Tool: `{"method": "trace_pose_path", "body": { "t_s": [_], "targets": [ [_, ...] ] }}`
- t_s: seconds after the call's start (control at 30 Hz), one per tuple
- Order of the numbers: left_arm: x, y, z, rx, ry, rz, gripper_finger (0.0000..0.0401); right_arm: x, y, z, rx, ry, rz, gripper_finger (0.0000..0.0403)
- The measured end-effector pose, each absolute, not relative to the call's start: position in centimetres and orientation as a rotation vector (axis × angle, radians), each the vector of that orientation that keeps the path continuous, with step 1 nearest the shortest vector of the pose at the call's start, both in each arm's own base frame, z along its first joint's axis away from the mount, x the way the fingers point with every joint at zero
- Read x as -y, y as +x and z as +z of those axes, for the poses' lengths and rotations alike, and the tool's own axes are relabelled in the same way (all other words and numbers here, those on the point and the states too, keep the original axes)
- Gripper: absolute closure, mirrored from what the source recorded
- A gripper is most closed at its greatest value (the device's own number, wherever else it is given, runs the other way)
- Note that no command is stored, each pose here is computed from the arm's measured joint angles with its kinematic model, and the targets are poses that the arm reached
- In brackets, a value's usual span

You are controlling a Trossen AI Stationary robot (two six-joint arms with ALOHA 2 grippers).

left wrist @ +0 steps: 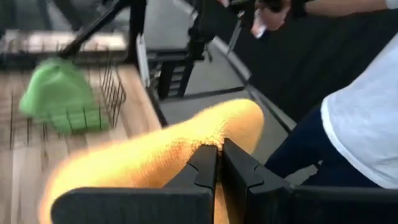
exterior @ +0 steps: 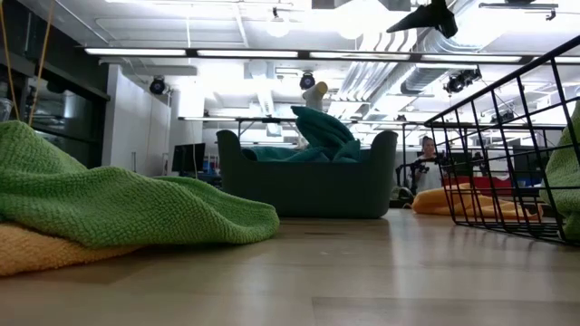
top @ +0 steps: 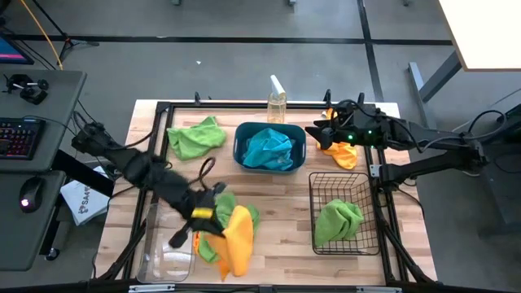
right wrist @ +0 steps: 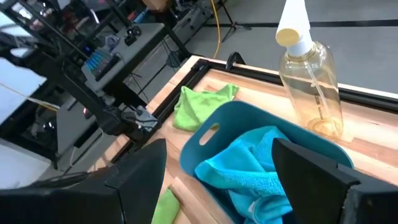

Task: Sort microfiber towel by color & place in baskets
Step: Put the top left orange towel into the transparent bin

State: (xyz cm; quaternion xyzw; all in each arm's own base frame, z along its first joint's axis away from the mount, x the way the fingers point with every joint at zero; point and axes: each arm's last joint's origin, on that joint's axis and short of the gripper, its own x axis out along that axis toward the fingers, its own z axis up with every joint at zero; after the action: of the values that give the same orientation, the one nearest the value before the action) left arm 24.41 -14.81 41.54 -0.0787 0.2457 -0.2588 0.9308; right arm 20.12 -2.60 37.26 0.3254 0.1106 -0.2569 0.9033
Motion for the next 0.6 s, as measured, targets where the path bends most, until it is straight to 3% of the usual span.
{"method": "trace_pose_path", "body": {
  "t_s": [0.3, 0.6],
  "targets": [
    [16.1, 15.8, 40.4, -0.855, -0.408, -0.185, 0.0401, 2.5, 20.3, 36.9, -0.289, 0.621, -0.503, 0.0114],
    [16.6, 10.4, 39.6, -1.094, -0.47, -0.126, 0.0401, 2.5, 20.2, 36.7, -0.321, 0.583, -0.489, 0.0114]
  ]
}}
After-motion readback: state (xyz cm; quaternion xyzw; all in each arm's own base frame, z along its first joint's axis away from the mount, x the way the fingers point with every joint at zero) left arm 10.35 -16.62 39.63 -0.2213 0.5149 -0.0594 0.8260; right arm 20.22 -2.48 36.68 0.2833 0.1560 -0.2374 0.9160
